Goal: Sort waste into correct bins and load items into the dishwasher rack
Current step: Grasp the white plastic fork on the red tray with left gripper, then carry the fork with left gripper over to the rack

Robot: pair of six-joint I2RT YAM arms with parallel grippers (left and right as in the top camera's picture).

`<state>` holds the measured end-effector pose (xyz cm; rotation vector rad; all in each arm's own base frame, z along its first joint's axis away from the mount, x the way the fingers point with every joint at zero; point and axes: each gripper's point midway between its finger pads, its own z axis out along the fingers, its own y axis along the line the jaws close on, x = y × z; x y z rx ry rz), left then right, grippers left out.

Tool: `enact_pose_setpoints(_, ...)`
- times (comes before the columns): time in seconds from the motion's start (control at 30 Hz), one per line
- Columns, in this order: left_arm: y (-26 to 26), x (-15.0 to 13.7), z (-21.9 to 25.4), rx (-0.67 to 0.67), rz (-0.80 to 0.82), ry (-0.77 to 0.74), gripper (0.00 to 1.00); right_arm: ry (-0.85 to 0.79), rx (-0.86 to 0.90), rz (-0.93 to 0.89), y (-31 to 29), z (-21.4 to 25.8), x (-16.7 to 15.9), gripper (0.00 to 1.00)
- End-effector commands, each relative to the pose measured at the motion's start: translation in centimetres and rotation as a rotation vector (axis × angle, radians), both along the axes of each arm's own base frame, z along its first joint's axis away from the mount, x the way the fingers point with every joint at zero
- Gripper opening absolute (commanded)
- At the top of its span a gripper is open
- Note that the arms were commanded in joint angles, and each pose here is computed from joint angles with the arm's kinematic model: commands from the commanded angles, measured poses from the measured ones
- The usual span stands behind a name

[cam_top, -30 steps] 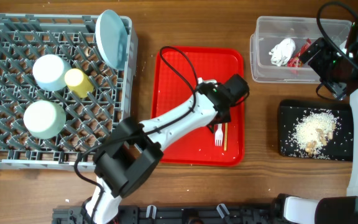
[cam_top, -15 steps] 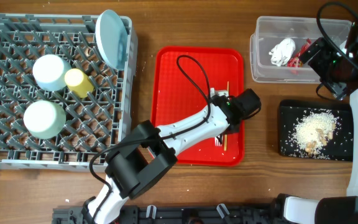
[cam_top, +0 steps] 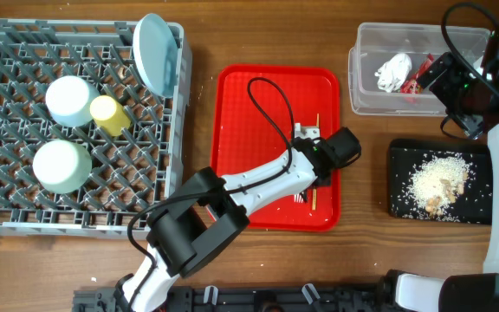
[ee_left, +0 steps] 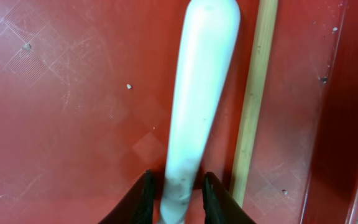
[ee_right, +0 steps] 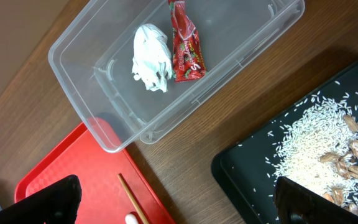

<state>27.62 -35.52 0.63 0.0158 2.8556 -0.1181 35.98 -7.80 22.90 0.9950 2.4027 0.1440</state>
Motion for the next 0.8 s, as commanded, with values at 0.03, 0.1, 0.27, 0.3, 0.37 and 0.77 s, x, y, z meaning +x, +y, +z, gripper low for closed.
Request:
enact_pose_setpoints(0.03, 1.0, 0.0, -1.0, 0.059, -0.007, -0.017, 0.12, -0.013, -0.031, 0.005, -0.4, 0.7, -0.1, 1.0)
enact_pose_setpoints(0.1, 1.4, -0.2, -1.3, 0.069, -0.007, -0.012, 0.09, -0.013, -0.031, 0.004, -0.4, 0.7, -0.1, 1.0)
enact_pose_setpoints(0.27, 1.8, -0.5, -1.9, 0.079, -0.007, -0.005, 0.09, -0.013, -0.031, 0.004, -0.4, 0.7, -0.1, 1.0)
enact_pose_setpoints(0.3, 1.8, -0.5, -1.9, 0.079, -0.007, -0.005, 0.04, -0.013, -0.031, 0.005, -0.4, 0.7, -0.1, 1.0)
enact_pose_setpoints(0.37, 1.8, -0.5, -1.8, 0.08, -0.008, -0.004, 0.04, -0.013, -0.031, 0.005, -0.4, 0.7, -0.1, 1.0)
enact_pose_setpoints(0.77, 8.2, 1.3, 9.9, 0.022, 0.119, -0.065, 0.04, -0.013, -0.031, 0.005, -0.4, 0.7, -0.1, 1.0)
